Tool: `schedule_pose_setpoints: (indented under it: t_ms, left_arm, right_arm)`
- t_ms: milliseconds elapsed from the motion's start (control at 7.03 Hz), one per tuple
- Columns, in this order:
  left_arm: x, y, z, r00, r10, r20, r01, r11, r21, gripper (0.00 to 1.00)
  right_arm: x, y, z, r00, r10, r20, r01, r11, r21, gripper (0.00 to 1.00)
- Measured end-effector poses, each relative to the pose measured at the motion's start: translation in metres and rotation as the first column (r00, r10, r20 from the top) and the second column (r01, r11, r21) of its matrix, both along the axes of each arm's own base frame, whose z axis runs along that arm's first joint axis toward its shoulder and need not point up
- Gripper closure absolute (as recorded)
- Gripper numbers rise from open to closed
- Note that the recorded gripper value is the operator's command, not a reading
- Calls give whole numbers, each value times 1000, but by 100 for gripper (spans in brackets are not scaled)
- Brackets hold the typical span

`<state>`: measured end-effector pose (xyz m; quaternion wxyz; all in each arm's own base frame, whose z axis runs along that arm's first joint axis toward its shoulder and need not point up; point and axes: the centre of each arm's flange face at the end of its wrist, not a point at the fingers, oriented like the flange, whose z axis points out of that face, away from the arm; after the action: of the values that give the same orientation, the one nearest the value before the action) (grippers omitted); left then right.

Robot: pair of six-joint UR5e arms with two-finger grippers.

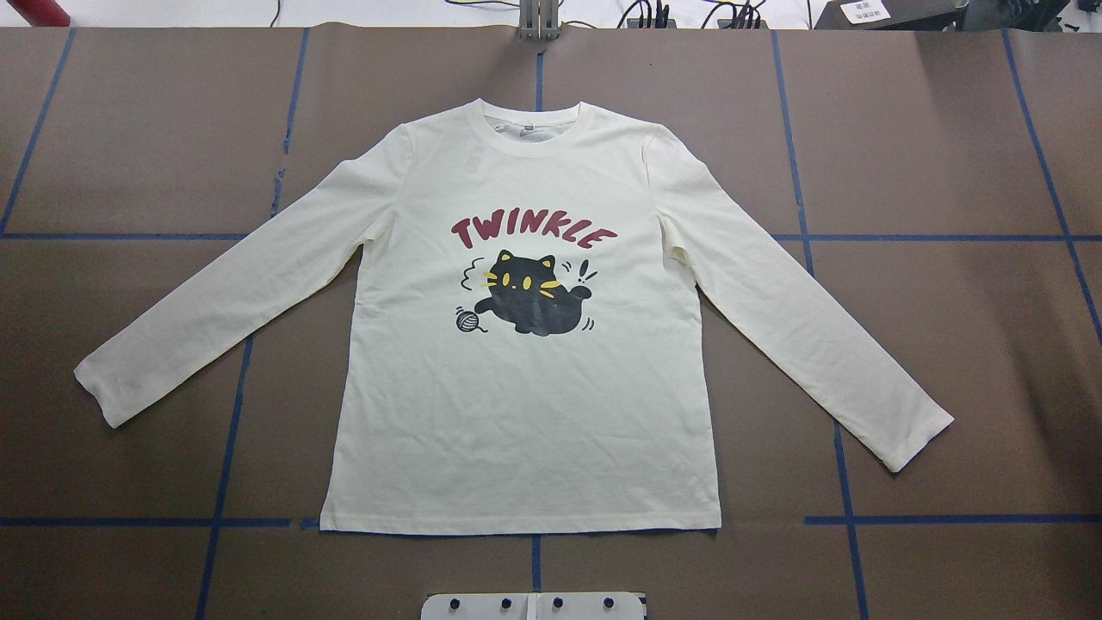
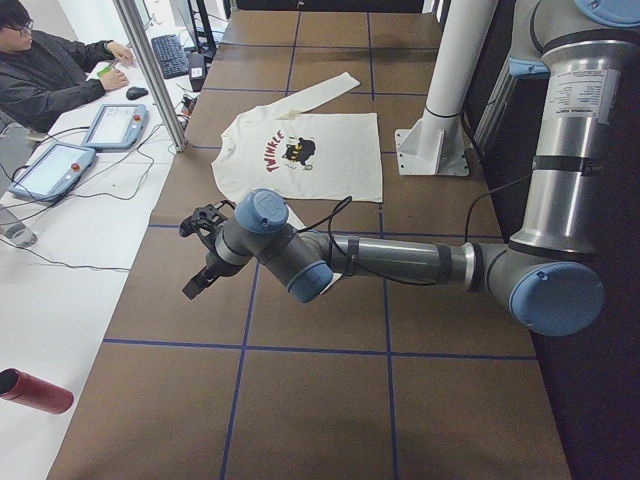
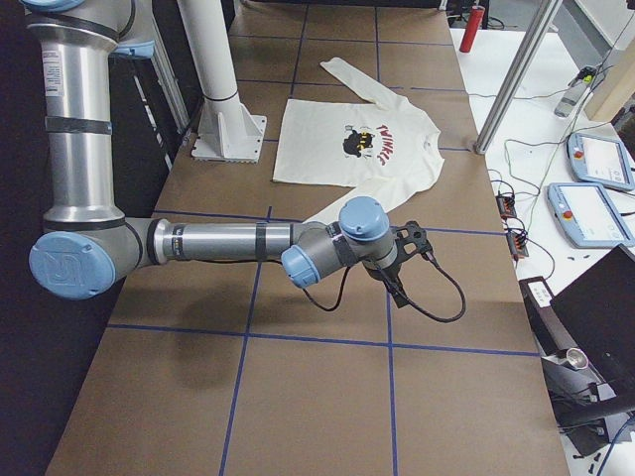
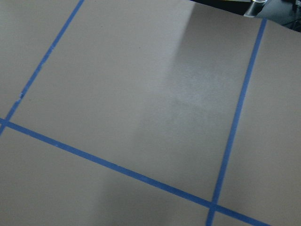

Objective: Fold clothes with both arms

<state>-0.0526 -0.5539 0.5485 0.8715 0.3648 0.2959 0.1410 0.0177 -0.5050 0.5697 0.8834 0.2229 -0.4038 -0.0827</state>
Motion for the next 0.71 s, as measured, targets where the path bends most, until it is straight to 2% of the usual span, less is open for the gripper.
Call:
schedule_pose_setpoints:
  t_ms: [142, 285, 427, 569, 712]
  left_arm:
    - [0, 1, -1, 1000, -3, -4, 3, 1000, 2, 0]
    - [0, 1, -2, 1000, -3, -6, 3, 1000, 4, 0]
    - [0, 1, -4, 1000, -3, -8, 3, 1000, 10, 0]
    - [0, 1, -5, 1000, -3, -8, 3, 1000, 20, 0]
    - [0, 1, -5, 1000, -3, -9, 3, 1000, 26, 0]
  right_arm:
    - [-24, 14, -11, 997, 27, 66, -25, 999, -34, 0]
    - [-57, 35, -20, 991, 61, 119, -53, 996, -70, 5]
    - [-99, 58, -27, 984, 108, 144, -90, 988, -123, 19]
    - [-140, 81, -32, 975, 163, 150, -131, 970, -203, 28]
    - [-178, 107, -36, 967, 212, 145, -164, 944, -286, 30]
